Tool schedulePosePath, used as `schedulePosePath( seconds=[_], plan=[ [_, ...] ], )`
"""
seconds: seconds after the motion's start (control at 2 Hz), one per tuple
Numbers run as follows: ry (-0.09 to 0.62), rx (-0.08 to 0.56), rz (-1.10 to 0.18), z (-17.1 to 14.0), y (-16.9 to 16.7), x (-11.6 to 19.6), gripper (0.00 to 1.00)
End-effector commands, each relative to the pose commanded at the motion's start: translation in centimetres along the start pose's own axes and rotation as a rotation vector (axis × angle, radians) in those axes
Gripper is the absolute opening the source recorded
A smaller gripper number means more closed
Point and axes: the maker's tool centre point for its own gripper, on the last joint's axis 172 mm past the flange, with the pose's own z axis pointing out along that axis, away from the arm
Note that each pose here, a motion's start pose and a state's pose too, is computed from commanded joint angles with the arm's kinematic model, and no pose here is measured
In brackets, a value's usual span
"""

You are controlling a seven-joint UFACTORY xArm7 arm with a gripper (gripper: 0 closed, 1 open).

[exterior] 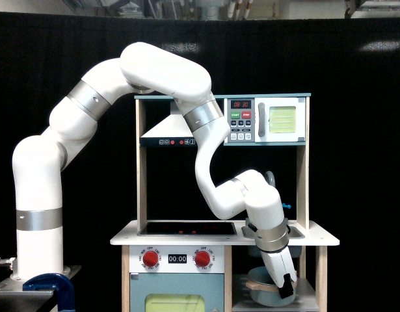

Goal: Put the bowl inside the kitchen cabinet

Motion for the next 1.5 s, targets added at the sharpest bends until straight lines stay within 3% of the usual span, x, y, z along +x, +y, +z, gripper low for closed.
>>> schedulePosePath(
  seconds=[0.5,1.0,1.5],
  plan=[
    [0.000,0.000,0.000,3.1,-3.8,0.2,0.00],
    [0.000,0.000,0.000,3.8,-4.2,-0.1,1.00],
    [0.000,0.000,0.000,2.6,-3.6,0.0,1.00]
  ],
)
